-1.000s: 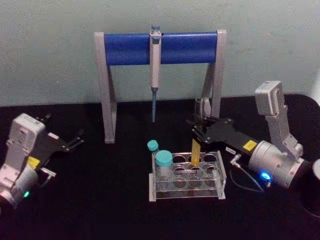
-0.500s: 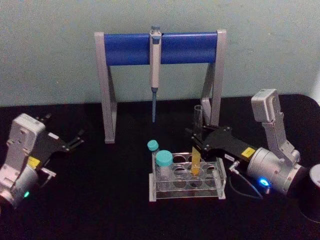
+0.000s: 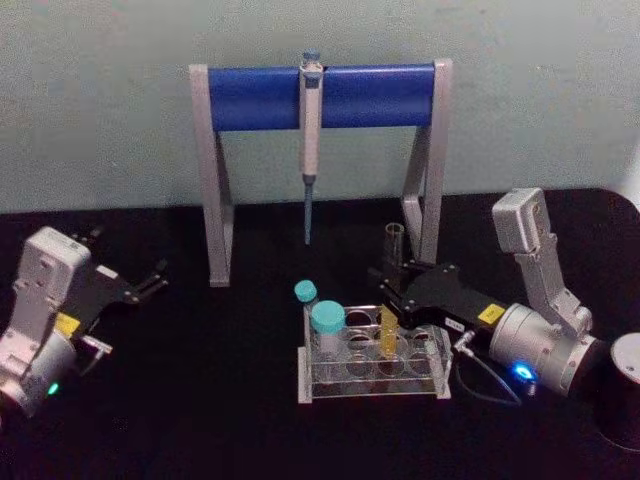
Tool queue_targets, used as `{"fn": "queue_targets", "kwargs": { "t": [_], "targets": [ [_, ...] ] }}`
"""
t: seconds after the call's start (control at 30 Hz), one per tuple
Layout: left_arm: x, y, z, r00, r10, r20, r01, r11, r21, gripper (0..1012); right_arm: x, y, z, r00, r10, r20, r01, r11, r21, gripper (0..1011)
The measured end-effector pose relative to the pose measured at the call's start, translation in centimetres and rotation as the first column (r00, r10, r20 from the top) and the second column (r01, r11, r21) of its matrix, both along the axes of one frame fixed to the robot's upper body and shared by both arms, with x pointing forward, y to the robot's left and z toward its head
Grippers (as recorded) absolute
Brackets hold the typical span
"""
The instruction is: Pick up the test tube from the test tube rack, shake it, then place it back into the test tube rack.
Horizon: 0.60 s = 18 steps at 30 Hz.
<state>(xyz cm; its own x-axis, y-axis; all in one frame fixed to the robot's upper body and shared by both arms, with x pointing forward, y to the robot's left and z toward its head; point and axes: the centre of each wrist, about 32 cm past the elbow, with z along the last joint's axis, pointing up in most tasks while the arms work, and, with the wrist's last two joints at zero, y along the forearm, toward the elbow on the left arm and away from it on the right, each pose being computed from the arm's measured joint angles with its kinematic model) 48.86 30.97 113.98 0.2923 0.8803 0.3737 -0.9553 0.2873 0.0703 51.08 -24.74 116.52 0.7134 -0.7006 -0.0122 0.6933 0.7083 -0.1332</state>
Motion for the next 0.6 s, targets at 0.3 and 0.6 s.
{"fn": "queue_targets", "kwargs": {
  "t": [0.3,0.6],
  "targets": [
    [0.0,0.0,0.0,1.0,0.0,0.0,0.0,1.0,0.0,1010,0.04,0.09,-0.18,1.0,0.004,-0.006,-0.004,1.0,-0.005,232],
    [0.0,0.0,0.0,1.0,0.0,0.0,0.0,1.0,0.0,1010,0.05,0.13,-0.29,1.0,0.004,-0.007,-0.004,1.0,-0.015,232]
  ]
}}
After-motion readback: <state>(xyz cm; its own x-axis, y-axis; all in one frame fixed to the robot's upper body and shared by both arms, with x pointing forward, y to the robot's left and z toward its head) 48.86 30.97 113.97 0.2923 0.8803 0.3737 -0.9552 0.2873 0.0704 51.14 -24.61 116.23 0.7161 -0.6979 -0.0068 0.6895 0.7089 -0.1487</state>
